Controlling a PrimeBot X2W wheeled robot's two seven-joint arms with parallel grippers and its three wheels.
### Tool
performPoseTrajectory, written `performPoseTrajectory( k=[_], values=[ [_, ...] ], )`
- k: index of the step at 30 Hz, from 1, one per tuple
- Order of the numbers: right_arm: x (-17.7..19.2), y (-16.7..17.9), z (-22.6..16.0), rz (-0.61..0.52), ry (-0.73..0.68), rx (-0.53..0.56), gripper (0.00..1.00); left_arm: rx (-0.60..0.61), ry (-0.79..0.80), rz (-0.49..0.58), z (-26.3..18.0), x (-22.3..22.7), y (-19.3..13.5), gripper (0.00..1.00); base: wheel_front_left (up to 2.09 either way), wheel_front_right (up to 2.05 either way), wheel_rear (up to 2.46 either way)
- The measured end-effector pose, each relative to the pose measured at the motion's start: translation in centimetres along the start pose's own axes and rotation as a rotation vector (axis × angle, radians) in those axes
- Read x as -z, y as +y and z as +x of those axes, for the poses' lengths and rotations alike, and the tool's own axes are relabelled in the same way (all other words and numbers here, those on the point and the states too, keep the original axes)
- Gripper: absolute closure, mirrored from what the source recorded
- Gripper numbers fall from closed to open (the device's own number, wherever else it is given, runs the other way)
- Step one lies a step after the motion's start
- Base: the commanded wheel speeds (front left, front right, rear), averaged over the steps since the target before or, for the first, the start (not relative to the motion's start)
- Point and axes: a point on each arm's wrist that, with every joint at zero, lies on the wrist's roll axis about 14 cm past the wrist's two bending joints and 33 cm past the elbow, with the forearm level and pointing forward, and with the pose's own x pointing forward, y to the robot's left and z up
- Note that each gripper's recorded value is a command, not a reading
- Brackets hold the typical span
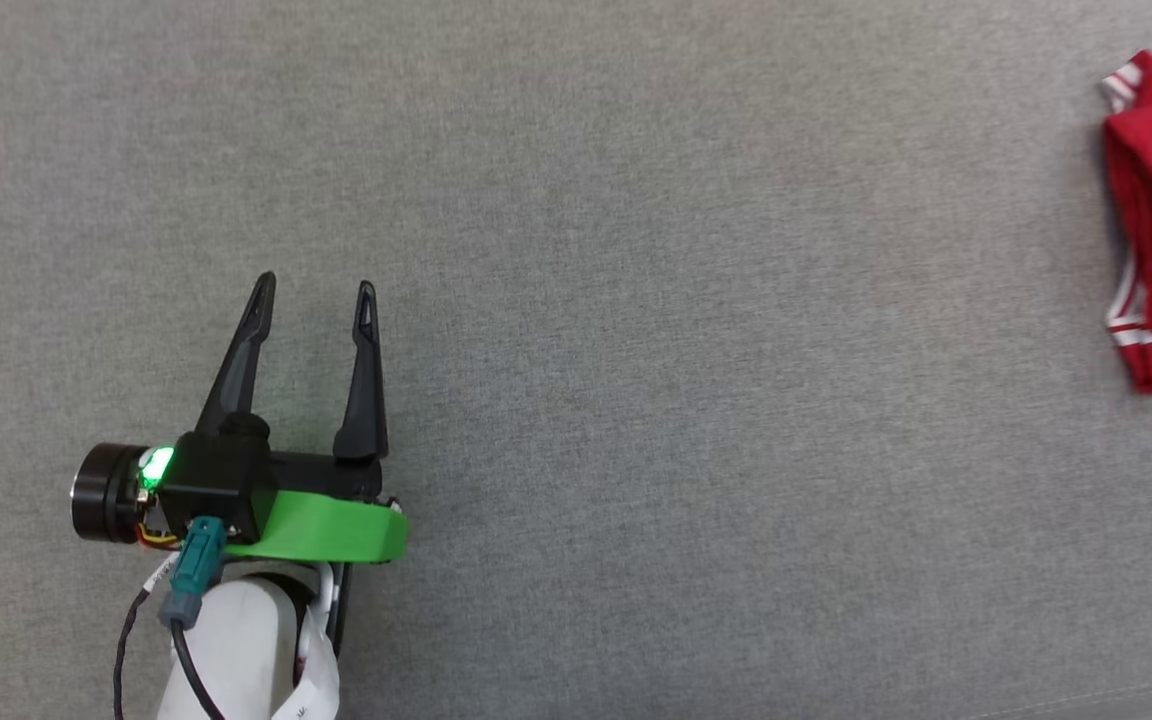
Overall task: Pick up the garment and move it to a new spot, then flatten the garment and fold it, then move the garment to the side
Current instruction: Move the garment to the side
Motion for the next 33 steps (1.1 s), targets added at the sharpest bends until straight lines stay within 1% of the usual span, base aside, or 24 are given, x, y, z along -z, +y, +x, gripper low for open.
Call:
performPoseTrajectory(
  k=[6, 7, 9, 10, 11, 12, 16, 20, 22, 25, 26, 29, 33],
  values=[
    [-0.1, -2.2, 2.2, 0.009, 0.041, 0.09, 1.0, -0.011, 0.023, 0.001, 0.5, 1.5, 0.8, 0.0, 0.0, 0.0, 0.0],
    [-0.2, -2.5, 3.0, 0.022, 0.036, 0.111, 1.0, -0.019, 0.032, 0.003, 0.5, 1.9, 1.2, 0.0, 0.0, 0.0, 0.0],
    [-0.5, -2.5, 3.4, 0.018, 0.022, 0.121, 1.0, -0.023, 0.029, 0.007, 0.6, 1.8, 1.4, 0.0, 0.0, 0.0, 0.0],
    [-0.6, -2.6, 3.5, 0.034, 0.01, 0.126, 1.0, -0.025, 0.025, 0.008, 0.6, 1.7, 1.4, 0.0, 0.0, 0.0, 0.0],
    [-0.7, -2.6, 3.5, 0.049, 0.001, 0.126, 0.65, -0.026, 0.023, 0.009, 0.6, 1.6, 1.4, 0.0, 0.0, 0.0, 0.0],
    [-0.9, -2.5, 3.5, 0.056, -0.012, 0.129, 0.0, -0.026, 0.02, 0.01, 0.6, 1.4, 1.4, 0.0, 0.0, 0.0, 0.0],
    [-1.3, -2.8, 2.9, 0.048, -0.048, 0.144, 0.0, -0.028, 0.003, 0.016, 0.4, 0.5, 1.4, 0.0, 0.0, 0.0, 0.0],
    [-3.3, -2.9, 1.8, 0.047, -0.156, 0.146, 0.0, -0.036, -0.016, 0.023, 0.0, -0.6, 1.4, 0.0, 0.0, 0.0, 0.0],
    [-4.9, -3.1, 0.9, 0.036, -0.239, 0.149, 0.0, -0.039, -0.019, 0.024, -0.5, -1.1, 1.3, 0.0, 0.0, 0.0, 0.0],
    [-8.3, -2.7, -1.1, 0.031, -0.418, 0.139, 0.0, -0.057, -0.017, 0.027, -1.5, -1.6, 1.5, 0.0, 0.0, 0.0, 0.0],
    [-9.4, -2.2, -1.8, 0.032, -0.486, 0.127, 0.0, -0.063, -0.014, 0.028, -2.0, -1.8, 1.6, 0.0, 0.0, 0.0, 0.0],
    [-11.7, -0.3, -4.0, 0.096, -0.659, 0.074, 0.0, -0.08, -0.006, 0.026, -3.4, -2.1, 1.9, 0.0, 0.0, 0.0, 0.0],
    [-14.2, 2.5, -7.8, 0.097, -0.868, 0.005, 0.0, -0.102, -0.015, 0.032, -5.1, -3.2, 2.2, 0.0, 0.0, 0.0, 0.0]
  ],
)
